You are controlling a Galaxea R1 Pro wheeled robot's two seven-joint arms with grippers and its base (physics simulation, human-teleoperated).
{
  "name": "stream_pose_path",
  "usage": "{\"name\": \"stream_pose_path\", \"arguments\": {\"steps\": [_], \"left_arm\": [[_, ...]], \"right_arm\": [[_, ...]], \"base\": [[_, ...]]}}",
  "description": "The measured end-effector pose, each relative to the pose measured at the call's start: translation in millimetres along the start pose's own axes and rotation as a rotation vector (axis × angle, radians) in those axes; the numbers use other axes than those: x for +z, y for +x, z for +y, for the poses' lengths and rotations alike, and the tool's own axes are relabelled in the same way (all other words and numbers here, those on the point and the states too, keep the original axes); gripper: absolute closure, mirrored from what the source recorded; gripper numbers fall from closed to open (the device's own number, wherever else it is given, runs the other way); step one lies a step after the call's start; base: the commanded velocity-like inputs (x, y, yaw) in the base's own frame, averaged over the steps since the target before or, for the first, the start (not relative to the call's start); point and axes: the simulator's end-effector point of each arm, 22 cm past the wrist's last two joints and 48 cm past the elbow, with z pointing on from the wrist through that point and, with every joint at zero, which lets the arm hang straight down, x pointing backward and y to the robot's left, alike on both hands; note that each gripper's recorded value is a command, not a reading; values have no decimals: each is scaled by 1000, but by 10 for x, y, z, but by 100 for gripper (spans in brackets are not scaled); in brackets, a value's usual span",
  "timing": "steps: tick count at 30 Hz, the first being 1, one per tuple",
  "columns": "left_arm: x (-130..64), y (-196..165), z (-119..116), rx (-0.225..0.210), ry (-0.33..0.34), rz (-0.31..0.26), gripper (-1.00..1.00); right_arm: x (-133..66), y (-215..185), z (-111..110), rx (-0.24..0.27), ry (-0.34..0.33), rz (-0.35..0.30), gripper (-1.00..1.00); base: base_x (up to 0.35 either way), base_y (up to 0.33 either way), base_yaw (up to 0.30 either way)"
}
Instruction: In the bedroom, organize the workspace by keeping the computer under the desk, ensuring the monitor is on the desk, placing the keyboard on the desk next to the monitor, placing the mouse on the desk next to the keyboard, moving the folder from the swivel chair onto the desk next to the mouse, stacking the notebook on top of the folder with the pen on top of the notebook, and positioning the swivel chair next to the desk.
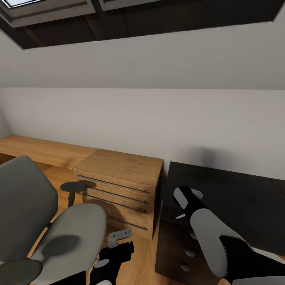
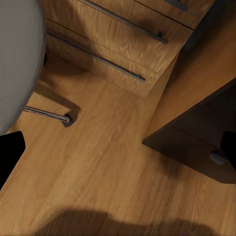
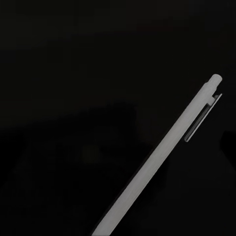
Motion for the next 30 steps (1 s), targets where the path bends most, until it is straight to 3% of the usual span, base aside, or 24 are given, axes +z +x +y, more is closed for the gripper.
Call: {"name": "stream_pose_path", "arguments": {"steps": [12,30], "left_arm": [[-3,3,-7,1,1,0,-100],[-5,1,-10,0,2,0,-100]], "right_arm": [[22,83,10,64,-22,44,-100],[42,46,-11,132,-24,29,-100]], "base": [[0,0,0],[0,0,0]]}}
